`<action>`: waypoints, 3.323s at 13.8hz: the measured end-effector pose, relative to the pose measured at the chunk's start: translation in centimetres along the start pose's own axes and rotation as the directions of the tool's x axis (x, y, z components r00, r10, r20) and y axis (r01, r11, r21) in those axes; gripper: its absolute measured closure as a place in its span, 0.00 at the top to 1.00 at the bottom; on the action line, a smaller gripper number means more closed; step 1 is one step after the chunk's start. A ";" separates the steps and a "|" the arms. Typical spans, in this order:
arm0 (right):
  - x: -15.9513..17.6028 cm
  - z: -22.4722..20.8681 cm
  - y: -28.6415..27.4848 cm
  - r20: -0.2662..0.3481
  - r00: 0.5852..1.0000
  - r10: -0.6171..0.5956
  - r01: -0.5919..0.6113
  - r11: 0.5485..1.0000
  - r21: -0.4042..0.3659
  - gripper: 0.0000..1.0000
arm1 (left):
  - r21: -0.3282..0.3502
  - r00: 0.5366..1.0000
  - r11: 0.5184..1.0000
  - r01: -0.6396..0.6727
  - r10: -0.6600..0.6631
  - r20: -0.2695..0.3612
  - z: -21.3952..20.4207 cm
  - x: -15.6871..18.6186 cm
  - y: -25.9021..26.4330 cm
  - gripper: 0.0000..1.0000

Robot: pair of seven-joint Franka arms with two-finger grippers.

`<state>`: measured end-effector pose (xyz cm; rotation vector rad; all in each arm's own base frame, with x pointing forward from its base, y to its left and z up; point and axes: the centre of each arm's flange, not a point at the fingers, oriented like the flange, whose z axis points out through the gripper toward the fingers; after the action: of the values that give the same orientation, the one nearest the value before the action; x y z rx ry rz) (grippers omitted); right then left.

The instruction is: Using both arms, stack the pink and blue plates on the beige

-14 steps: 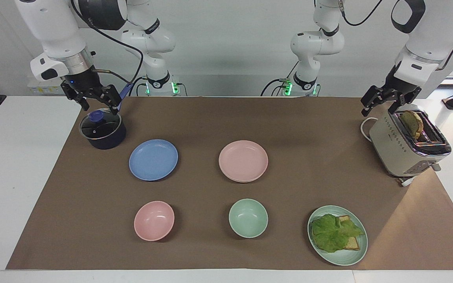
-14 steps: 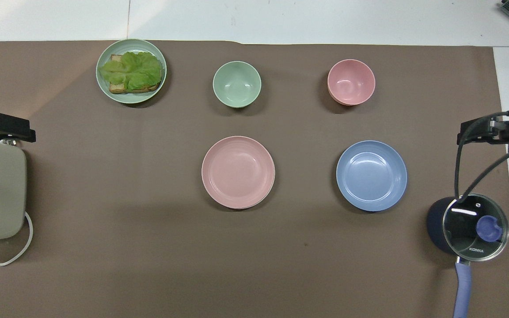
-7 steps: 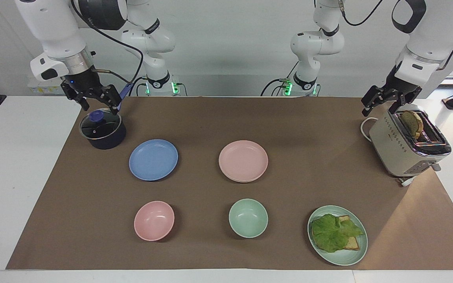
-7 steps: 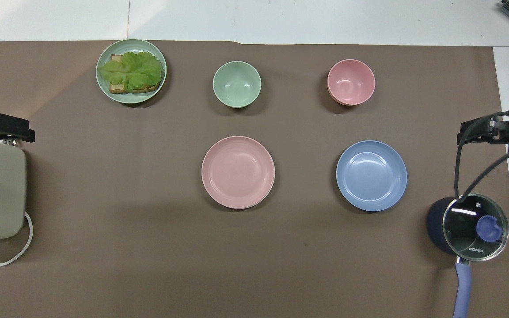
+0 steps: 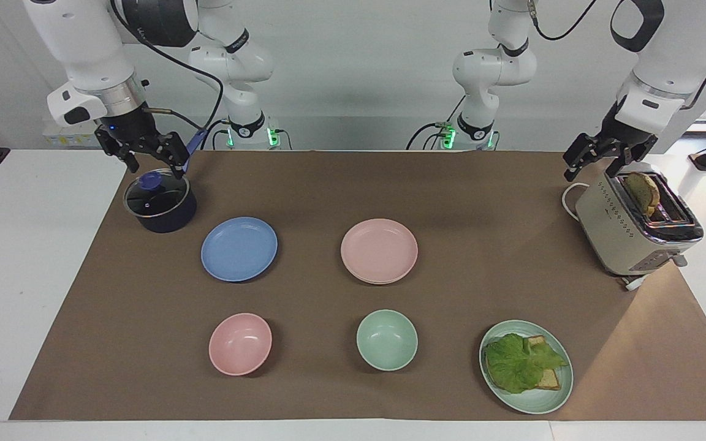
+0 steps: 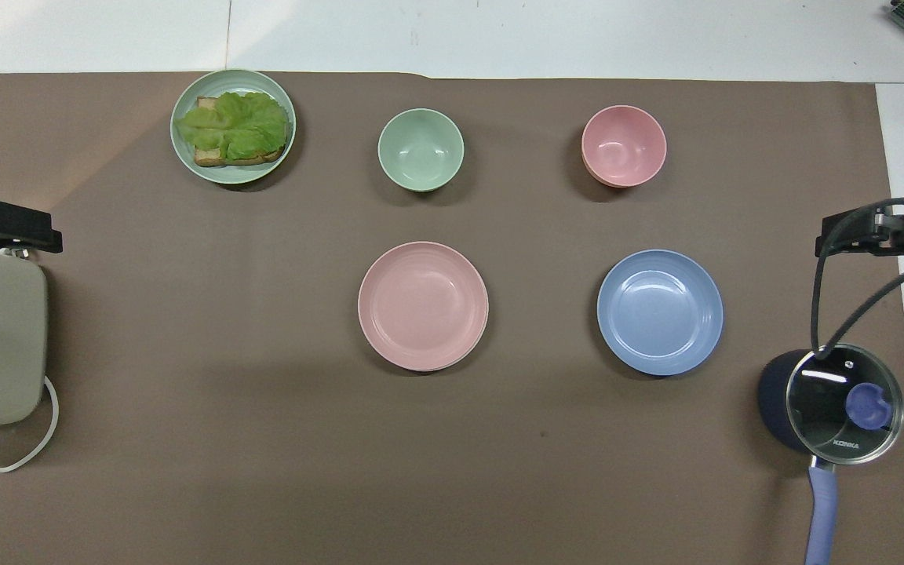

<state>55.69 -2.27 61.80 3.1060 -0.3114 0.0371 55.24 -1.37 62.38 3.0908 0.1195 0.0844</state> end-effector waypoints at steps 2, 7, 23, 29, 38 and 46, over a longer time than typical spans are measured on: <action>0.4 0.3 0.2 -0.028 1.000 0.003 -0.003 1.000 0.005 1.00 | 0.000 1.000 1.000 0.000 0.000 0.000 0.0 0.0 0.0 1.00; 1.2 9.8 -0.4 -0.058 0.998 -0.018 0.019 0.999 0.025 1.00 | 0.000 1.000 1.000 0.000 0.000 0.000 0.0 0.0 0.0 1.00; -3.6 30.9 3.8 0.017 1.000 -0.013 0.008 0.961 0.277 0.76 | 0.000 1.000 1.000 0.000 0.000 0.000 0.0 0.0 0.0 1.00; -3.7 32.8 4.5 0.033 0.999 -0.017 0.006 0.951 0.310 0.20 | 0.000 1.000 1.000 0.000 0.000 0.000 0.0 0.0 0.0 1.00; -4.3 23.4 -6.5 0.074 0.996 -0.047 0.016 0.929 0.370 0.04 | 0.000 1.000 1.000 0.000 0.000 0.000 0.0 0.0 0.0 1.00; -11.2 26.2 -27.1 0.043 0.999 0.028 -0.041 0.934 0.356 0.04 | 0.000 1.000 1.000 0.000 0.000 0.000 0.0 0.0 0.0 1.00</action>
<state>50.70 25.97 34.84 3.4651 -0.4025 0.0408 55.24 -1.37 62.38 3.0908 0.1196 0.0837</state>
